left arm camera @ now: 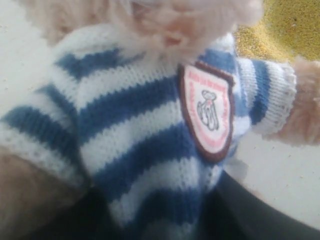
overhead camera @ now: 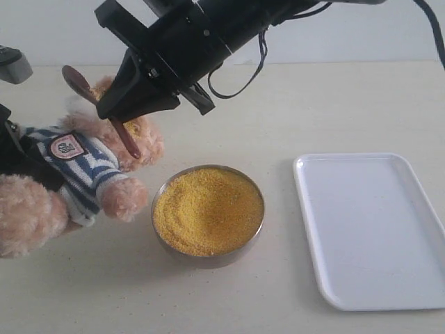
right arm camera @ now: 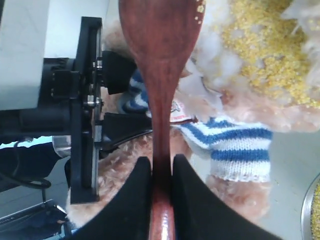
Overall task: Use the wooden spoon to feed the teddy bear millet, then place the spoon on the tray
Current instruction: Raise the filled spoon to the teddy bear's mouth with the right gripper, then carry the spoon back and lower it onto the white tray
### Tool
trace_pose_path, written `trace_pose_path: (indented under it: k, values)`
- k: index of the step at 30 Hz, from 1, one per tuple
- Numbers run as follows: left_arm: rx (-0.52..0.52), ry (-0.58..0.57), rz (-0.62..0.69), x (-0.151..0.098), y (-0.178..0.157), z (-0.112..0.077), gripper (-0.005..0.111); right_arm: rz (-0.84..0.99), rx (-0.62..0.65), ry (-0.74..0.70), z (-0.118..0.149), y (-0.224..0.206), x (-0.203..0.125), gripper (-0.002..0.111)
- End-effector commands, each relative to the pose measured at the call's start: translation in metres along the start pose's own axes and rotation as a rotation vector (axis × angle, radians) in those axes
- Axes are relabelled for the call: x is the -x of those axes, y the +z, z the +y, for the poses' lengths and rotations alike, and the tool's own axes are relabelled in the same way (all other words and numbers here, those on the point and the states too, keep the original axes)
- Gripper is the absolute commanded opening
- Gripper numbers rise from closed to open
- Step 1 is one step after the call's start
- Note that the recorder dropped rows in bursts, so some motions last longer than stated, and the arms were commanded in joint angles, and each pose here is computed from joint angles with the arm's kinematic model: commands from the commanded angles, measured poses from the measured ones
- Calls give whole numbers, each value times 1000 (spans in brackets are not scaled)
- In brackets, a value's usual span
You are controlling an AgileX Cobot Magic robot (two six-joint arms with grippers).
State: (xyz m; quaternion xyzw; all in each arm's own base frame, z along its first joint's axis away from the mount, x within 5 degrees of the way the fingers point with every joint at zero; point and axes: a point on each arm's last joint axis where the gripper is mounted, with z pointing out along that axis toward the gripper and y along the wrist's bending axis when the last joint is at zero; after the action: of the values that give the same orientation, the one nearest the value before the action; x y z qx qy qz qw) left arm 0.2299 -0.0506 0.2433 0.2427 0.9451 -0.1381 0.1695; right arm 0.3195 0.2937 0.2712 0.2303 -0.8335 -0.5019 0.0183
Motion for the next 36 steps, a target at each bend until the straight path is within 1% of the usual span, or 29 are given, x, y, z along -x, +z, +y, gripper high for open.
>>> trace_pose_path:
  k: [1,4,7,9,12,14,16,17,19,21,23,26,28,30,33,36]
  values:
    - [5,6,-30,3,-4,-1,4,-17,37,-2,-4,-5,-3,0]
    - [5,6,-30,3,-4,-1,4,-34,56,4,-6,-10,-4,0]
    - [6,6,-32,4,-4,-1,4,-55,47,-12,-6,-20,-3,0]
    - [7,6,-34,4,-4,-1,4,-72,43,-55,-4,-27,-2,0]
    - [10,6,-37,4,-4,-1,4,-85,13,-134,8,-38,-6,0]
    - [16,6,-45,5,-4,0,4,-56,-88,-215,14,-45,-14,0]
    - [19,6,-49,5,-4,0,4,3,-274,-306,19,-54,-25,0]
    - [21,4,-52,5,-4,0,4,25,-363,-323,20,-58,-30,0]
    - [25,-2,-58,6,-4,1,4,45,-595,-321,24,-72,-39,0]
    - [34,-4,-69,7,-4,2,4,11,-774,-290,29,-87,-45,0]
    - [35,-4,-71,7,-5,2,4,-23,-909,-268,29,-101,-49,0]
    - [42,-12,-76,7,-5,3,4,-68,-1027,-141,15,-119,-60,0]
    - [50,-10,-70,7,-5,3,4,-100,-1086,-45,-2,-128,-71,0]
    - [84,-41,-77,7,-5,6,4,-121,-1139,33,-21,-133,-86,0]
    - [125,-93,-107,9,-6,10,4,-166,-1213,110,-48,-132,-110,0]
    - [133,-113,-122,11,-7,11,4,-230,-1237,147,-71,-124,-135,0]
